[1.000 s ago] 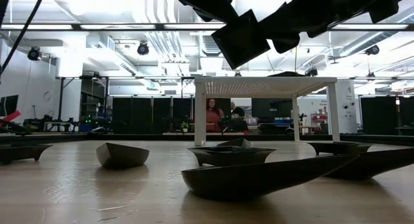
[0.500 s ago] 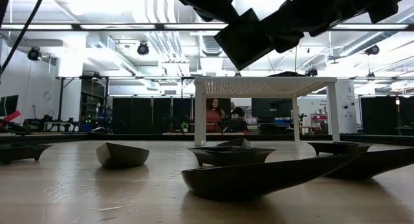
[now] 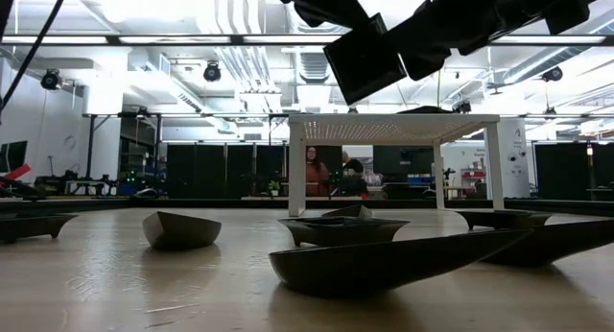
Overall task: Pick & Place Mini shaped plates
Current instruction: Put the square plate on the shelf
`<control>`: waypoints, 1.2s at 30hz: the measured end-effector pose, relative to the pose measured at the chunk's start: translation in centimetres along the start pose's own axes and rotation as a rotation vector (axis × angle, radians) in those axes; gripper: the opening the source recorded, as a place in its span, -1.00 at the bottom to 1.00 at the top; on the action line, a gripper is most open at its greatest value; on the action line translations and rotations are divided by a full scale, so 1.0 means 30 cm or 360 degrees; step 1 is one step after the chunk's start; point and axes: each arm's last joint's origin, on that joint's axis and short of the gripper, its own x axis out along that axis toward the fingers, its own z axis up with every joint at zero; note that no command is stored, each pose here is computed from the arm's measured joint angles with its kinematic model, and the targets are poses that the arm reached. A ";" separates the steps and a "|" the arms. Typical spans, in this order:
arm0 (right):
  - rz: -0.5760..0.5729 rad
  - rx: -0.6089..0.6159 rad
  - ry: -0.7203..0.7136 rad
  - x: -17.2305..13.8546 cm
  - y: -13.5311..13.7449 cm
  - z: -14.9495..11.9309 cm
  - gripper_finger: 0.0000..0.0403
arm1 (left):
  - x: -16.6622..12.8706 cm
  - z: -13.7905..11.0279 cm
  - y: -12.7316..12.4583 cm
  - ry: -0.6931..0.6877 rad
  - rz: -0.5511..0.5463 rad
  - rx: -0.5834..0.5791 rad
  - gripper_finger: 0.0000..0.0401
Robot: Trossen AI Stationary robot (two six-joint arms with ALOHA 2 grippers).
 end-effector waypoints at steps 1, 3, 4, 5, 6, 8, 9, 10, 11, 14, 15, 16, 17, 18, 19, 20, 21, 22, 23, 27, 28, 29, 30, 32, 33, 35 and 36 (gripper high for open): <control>-0.0002 0.0001 0.0004 0.000 0.000 -0.001 -0.96 | 0.000 0.001 0.000 -0.0003 0.0006 -0.0005 -0.66; -0.0001 0.0001 0.0007 0.000 0.000 -0.001 -0.96 | 0.000 0.002 0.002 -0.0008 0.0021 -0.0007 -0.55; -0.0001 0.0002 0.0011 0.000 0.000 -0.002 -0.96 | 0.000 0.002 0.002 -0.0006 0.0027 -0.0009 -0.50; -0.0003 0.0007 0.0020 0.000 -0.001 -0.004 -0.96 | 0.000 0.002 0.002 -0.0007 0.0030 -0.0011 -0.46; -0.0004 0.0007 0.0030 0.000 -0.001 -0.006 -0.96 | 0.000 0.003 0.002 -0.0007 0.0030 -0.0013 -0.42; -0.0007 0.0011 0.0043 0.000 -0.001 -0.009 -0.96 | 0.000 0.003 0.002 -0.0007 0.0030 -0.0014 -0.36; -0.0011 0.0013 0.0043 0.000 -0.002 -0.009 -0.96 | -0.002 0.003 0.002 -0.0009 0.0030 -0.0014 -0.33; -0.0012 0.0013 0.0043 0.000 -0.002 -0.009 -0.96 | -0.006 0.004 0.003 -0.0013 0.0031 -0.0014 -0.31; -0.0013 0.0013 0.0043 0.000 -0.002 -0.009 -0.96 | -0.012 0.006 0.003 -0.0019 0.0032 -0.0014 -0.29; -0.0035 0.0012 0.0046 -0.003 -0.003 -0.008 -0.96 | -0.043 0.015 0.006 -0.0048 0.0039 0.0018 -0.25; -0.0043 0.0012 0.0042 -0.004 -0.004 -0.006 -0.96 | -0.052 0.017 0.008 -0.0053 0.0043 0.0045 -0.25; -0.0046 0.0012 0.0038 -0.006 -0.004 -0.005 -0.96 | -0.066 0.020 0.009 -0.0066 0.0046 0.0066 -0.25; -0.0047 0.0011 0.0045 -0.008 -0.004 -0.005 -0.96 | -0.076 0.022 0.009 -0.0072 0.0048 0.0084 -0.25; -0.0049 0.0011 0.0056 -0.009 -0.004 -0.006 -0.96 | -0.089 0.025 0.011 -0.0082 0.0052 0.0090 -0.25; -0.0050 0.0012 0.0065 -0.009 -0.004 -0.005 -0.96 | -0.103 0.028 0.012 -0.0096 0.0055 0.0092 -0.24; -0.0060 0.0011 0.0078 -0.009 -0.005 -0.004 -0.96 | -0.118 0.032 0.013 -0.0110 0.0059 0.0092 -0.24; -0.0082 0.0009 0.0104 -0.009 -0.006 -0.003 -0.96 | -0.133 0.033 0.013 -0.0116 0.0061 0.0092 -0.25; -0.0106 0.0006 0.0135 -0.009 -0.007 0.000 -0.96 | -0.147 0.035 0.014 -0.0126 0.0063 0.0092 -0.25; -0.0134 0.0002 0.0164 -0.009 -0.009 0.007 -0.96 | -0.158 0.036 0.015 -0.0133 0.0065 0.0089 -0.24; -0.0269 -0.0051 0.0270 -0.012 -0.015 0.053 -0.96 | -0.179 0.020 0.011 -0.0111 0.0056 0.0067 -0.25; -0.0302 -0.0069 0.0296 -0.015 -0.016 0.068 -0.96 | -0.172 0.010 0.008 -0.0109 0.0042 0.0067 -0.24; -0.0332 -0.0087 0.0321 -0.018 -0.018 0.082 -0.96 | -0.166 0.000 0.004 -0.0131 0.0015 0.0067 -0.24; -0.0354 -0.0106 0.0345 -0.021 -0.019 0.098 -0.96 | -0.159 -0.011 -0.001 -0.0169 -0.0017 0.0062 -0.25; -0.0401 -0.0137 0.0399 -0.030 -0.021 0.127 -0.96 | -0.141 -0.040 -0.010 -0.0227 -0.0059 0.0027 -0.25; -0.0428 -0.0151 0.0429 -0.035 -0.022 0.141 -0.96 | -0.133 -0.060 -0.015 -0.0248 -0.0064 0.0010 -0.24; -0.0490 -0.0179 0.0488 -0.048 -0.025 0.169 -0.96 | -0.134 -0.094 -0.027 -0.0319 -0.0058 -0.0017 -0.25; -0.0525 -0.0192 0.0513 -0.055 -0.027 0.184 -0.96 | -0.142 -0.108 -0.033 -0.0381 -0.0051 -0.0027 -0.25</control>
